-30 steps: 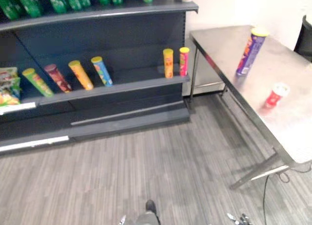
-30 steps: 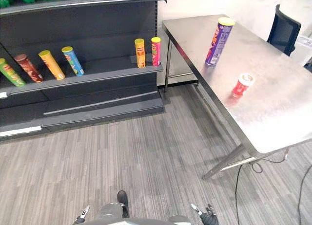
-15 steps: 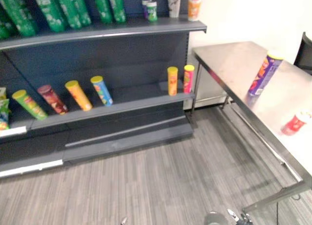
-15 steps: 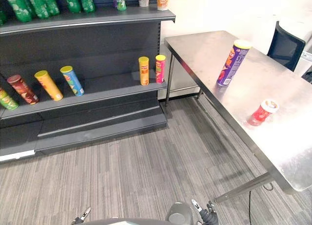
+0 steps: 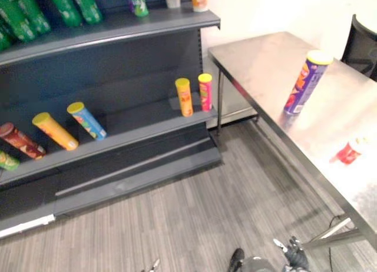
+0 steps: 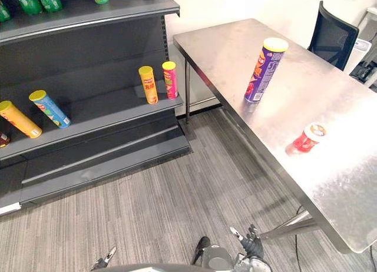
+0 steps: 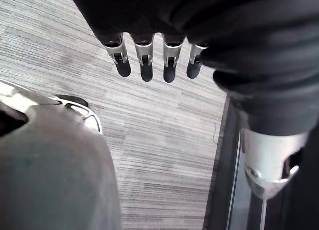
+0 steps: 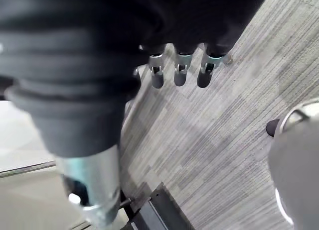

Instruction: Put the gum and the chips on the shelf.

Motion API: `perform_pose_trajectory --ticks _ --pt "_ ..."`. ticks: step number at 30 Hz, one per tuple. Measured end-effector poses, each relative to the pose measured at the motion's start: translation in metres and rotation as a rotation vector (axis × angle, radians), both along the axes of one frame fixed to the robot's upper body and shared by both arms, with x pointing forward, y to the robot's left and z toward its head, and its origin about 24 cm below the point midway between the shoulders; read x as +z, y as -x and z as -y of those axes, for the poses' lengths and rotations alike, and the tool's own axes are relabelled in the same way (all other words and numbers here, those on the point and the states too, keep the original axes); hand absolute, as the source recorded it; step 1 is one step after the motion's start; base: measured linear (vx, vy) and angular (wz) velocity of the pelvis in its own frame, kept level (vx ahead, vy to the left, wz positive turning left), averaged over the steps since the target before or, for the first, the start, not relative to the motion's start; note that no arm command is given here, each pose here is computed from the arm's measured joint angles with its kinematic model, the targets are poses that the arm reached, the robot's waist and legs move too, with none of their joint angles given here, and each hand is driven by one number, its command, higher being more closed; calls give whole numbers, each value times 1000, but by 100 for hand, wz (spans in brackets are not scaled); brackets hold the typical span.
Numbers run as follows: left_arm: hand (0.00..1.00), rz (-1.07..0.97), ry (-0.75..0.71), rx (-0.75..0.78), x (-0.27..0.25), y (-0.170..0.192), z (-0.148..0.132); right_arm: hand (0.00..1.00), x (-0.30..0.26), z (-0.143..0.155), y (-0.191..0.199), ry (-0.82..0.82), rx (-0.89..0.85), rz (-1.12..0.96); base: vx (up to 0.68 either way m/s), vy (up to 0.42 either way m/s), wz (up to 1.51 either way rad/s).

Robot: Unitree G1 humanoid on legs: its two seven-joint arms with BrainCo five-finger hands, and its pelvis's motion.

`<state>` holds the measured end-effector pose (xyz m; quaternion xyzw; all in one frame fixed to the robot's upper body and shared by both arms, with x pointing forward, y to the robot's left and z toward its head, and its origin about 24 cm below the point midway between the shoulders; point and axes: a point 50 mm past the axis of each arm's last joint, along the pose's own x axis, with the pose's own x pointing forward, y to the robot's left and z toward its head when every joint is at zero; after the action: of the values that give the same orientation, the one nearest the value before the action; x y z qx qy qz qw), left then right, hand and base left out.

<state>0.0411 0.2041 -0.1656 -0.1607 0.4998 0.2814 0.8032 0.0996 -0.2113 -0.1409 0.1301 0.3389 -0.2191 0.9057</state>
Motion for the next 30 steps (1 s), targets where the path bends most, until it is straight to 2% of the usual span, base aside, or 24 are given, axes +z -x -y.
perform_pose_trajectory --ticks 4,12,17,25,30 --pt "0 -9 -15 -8 1 2 -10 0 -3 -16 -3 -47 0 -8 -51 -46 -58" --pt "0 -19 53 22 -1 7 -3 0 -1 11 6 35 -56 -56 75 -25 -110" --pt "0 -17 56 33 -1 7 -4 0 -2 15 13 40 -85 -65 87 68 -126" --pt "0 -17 87 91 -4 10 11 0 -3 18 36 52 -97 -101 114 220 -96" --pt "0 -36 50 -6 -3 7 2 0 -6 13 46 36 -102 -128 166 303 -44"
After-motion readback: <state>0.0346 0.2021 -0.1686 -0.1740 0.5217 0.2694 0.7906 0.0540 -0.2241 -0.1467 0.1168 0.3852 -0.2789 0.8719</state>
